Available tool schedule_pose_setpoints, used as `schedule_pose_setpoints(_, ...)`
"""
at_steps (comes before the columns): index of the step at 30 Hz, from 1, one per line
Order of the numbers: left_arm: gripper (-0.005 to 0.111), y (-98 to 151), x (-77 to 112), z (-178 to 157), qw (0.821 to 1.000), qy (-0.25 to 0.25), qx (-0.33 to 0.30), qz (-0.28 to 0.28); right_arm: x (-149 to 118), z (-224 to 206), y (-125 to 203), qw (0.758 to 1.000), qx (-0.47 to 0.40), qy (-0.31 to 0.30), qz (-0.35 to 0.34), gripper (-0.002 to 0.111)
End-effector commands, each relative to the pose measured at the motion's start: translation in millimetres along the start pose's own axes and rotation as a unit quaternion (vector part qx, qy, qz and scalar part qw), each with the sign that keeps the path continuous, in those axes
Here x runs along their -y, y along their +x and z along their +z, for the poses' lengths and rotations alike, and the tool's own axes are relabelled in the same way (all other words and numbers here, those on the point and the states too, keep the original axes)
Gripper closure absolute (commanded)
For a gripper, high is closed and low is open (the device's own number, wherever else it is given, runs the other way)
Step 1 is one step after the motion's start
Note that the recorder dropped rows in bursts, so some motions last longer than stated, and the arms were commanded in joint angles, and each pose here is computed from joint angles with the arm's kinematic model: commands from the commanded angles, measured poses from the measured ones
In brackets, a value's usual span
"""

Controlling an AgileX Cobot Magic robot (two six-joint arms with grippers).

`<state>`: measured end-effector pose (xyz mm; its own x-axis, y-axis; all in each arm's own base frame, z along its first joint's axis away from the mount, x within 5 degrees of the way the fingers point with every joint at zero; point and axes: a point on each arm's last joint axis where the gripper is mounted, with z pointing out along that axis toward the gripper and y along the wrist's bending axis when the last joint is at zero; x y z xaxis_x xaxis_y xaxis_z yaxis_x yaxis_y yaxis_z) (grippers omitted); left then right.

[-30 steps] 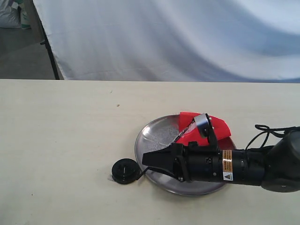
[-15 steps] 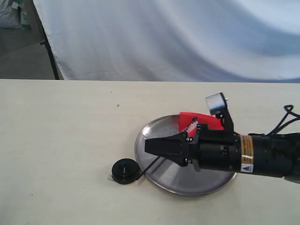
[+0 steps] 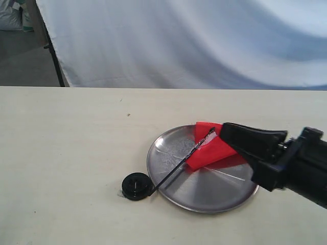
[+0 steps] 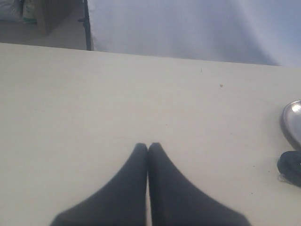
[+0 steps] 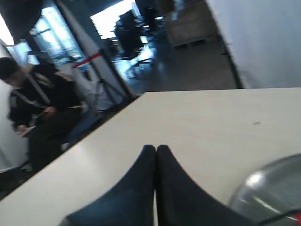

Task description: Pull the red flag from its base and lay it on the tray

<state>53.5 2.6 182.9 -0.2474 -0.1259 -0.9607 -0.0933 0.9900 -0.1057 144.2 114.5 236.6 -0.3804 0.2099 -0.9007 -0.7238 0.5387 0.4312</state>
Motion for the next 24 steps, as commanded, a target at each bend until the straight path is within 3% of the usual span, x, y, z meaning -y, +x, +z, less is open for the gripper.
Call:
schedule_pose_setpoints(1,0.107,0.5,0.0,0.1,1.0,0.0,0.002,-0.003,-1.5,-28.1,-0.6,0.996,0.032,0.075,-0.04,0.109)
schedule_pose_setpoints(12,0.107,0.5,0.0,0.1,1.0,0.0,0.002,-0.003,-14.3,-84.7,4.3,0.978,0.093,0.16,-0.1,0.109)
schedule_pose_setpoints(20,0.107,0.5,0.0,0.1,1.0,0.0,0.002,-0.003,-23.1,-112.6,19.9,0.965,0.167,0.147,-0.138,0.109)
schedule_pose_setpoints(24,0.107,0.5,0.0,0.1,1.0,0.0,0.002,-0.003,-29.4,-121.1,19.4,0.962,0.209,0.125,-0.123,0.109)
